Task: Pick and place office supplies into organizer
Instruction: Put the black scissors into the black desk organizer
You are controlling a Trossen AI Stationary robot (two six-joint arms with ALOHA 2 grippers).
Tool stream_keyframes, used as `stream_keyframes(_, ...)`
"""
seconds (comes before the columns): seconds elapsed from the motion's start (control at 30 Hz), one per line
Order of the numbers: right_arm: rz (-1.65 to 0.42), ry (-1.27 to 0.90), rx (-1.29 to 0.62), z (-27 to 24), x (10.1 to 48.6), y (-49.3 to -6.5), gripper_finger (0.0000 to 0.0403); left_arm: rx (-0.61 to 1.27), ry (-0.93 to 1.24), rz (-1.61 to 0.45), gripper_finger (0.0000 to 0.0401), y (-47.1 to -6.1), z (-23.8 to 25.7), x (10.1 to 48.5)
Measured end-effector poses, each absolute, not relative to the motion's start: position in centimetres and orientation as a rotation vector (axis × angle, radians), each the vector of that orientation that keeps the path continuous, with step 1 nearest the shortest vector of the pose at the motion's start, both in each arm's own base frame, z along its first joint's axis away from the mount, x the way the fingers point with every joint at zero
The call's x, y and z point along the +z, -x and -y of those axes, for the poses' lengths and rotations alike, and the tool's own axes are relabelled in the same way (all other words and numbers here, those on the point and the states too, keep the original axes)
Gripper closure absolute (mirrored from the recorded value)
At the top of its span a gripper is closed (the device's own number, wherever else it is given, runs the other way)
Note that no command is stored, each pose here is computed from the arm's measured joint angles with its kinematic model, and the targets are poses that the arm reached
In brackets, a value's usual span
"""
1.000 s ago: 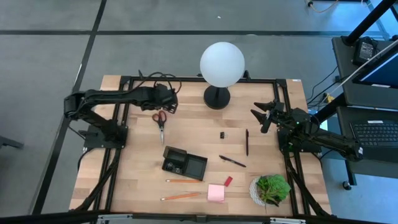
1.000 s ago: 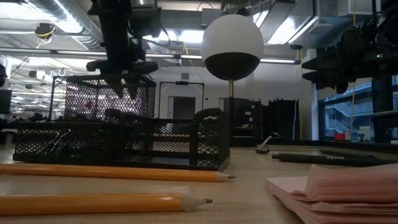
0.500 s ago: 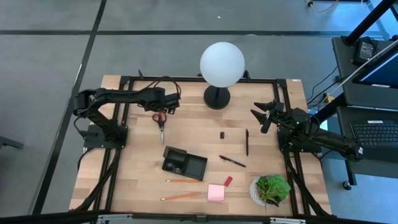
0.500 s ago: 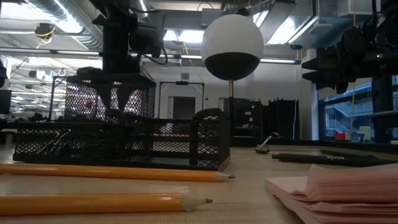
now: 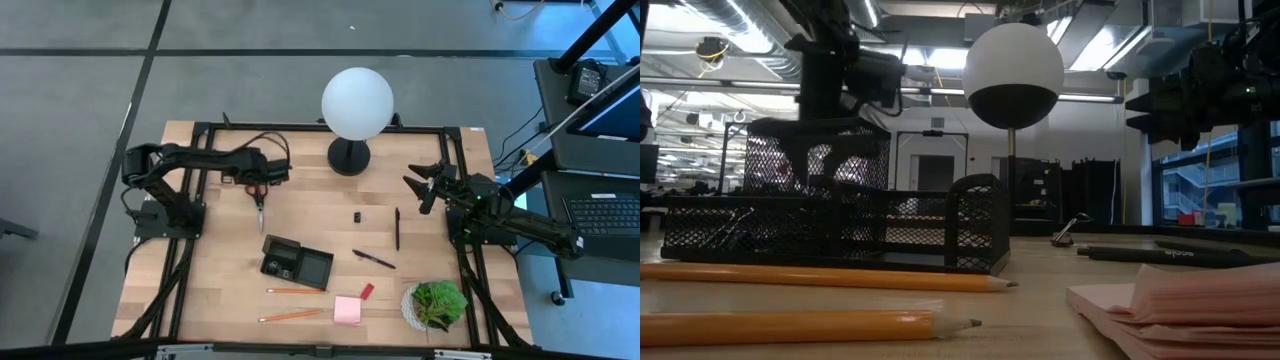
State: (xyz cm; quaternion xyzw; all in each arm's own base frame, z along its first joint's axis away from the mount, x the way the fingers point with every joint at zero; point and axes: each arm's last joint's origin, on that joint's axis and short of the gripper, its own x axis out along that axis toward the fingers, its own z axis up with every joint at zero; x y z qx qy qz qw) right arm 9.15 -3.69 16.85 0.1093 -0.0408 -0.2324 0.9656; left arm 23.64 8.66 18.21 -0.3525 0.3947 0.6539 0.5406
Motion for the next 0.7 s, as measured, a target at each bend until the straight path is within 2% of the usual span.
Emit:
stream_keyframes(0.27, 0.082, -0.219, -0.470, 3.7, 16.9, -9.1, 0.0167, 1.620, 0.951, -0.851, 0.0272, -22.4, -7.3, 15.2)
stream_keyframes(0.7, 0.082, -0.217, -0.470, 3.7, 16.8, -9.1, 0.0167, 1.551, 0.967, -0.696, 0.0292, -23.8, -6.8, 15.0)
